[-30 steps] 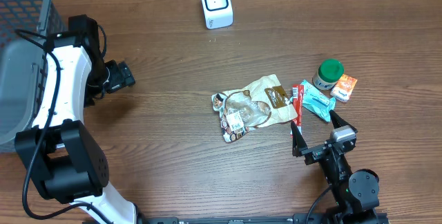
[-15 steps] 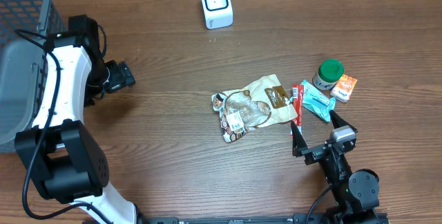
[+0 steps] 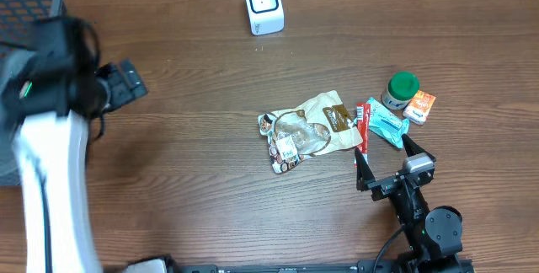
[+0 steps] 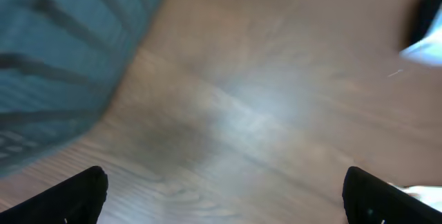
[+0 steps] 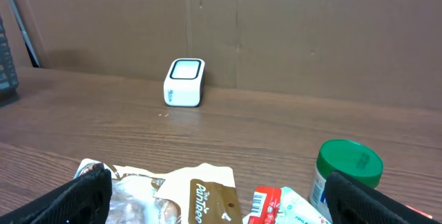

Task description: Scan the item barcode

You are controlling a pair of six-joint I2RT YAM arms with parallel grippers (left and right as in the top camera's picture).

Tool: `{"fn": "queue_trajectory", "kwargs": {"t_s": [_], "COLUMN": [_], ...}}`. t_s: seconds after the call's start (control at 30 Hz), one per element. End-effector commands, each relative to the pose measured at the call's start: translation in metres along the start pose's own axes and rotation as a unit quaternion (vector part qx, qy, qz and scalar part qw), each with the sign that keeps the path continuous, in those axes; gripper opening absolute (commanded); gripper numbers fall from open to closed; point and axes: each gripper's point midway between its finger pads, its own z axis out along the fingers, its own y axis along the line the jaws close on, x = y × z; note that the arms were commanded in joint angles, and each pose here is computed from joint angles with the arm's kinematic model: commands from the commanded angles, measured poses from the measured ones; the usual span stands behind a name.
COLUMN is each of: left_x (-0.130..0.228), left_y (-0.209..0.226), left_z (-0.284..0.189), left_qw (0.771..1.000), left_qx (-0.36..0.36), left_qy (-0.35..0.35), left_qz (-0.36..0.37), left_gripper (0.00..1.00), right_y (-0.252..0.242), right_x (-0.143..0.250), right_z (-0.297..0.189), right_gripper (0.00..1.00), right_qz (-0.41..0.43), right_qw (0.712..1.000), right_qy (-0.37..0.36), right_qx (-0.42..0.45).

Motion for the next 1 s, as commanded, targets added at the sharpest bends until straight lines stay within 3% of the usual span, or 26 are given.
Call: {"fn": "queue_trajectory", "kwargs": {"t_s": [0.0,0.2,0.47,0.83,0.9,0.97], "left_x": [-0.002,0.008,0.022,0.120,0.127,0.117], "left_y": [0.003,0.010,0.008,0.028,0.031,0.026], "left_z": [-0.067,-0.125,-0.138,-0.088,-0.081,-0.083], "left_qw": [0.995,0.983,0.980,0.986,0.984,0.969], "left_qx": [0.029,0.058,0.073,0.081,0.087,0.113], "left_qy": [-0.092,-0.172,-0.184,-0.139,-0.155,-0.217], "left_qz": [-0.001,-0.006,0.004,0.035,0.033,0.026], "left_gripper": [1.00,1.00,1.00,1.00,1.00,1.00], "right_y": [-0.001,-0.001,-0.001,-0.001,-0.001,-0.001], "right_x": [0.003,0.003,0.003,0.003,0.003,0.003], "right_z": [0.000,0.000,0.000,0.000,0.000,0.000], "right_gripper": [1.00,1.00,1.00,1.00,1.00,1.00], "right_qz": [-0.004,-0.004,-0.004,-0.004,-0.004,-0.004], "right_qw": [1.000,1.000,1.000,1.000,1.000,1.000], "right_qy": [0.000,0.000,0.000,0.000,0.000,0.000], "right_qx": [0.002,0.002,0.002,0.002,0.002,0.002]}}
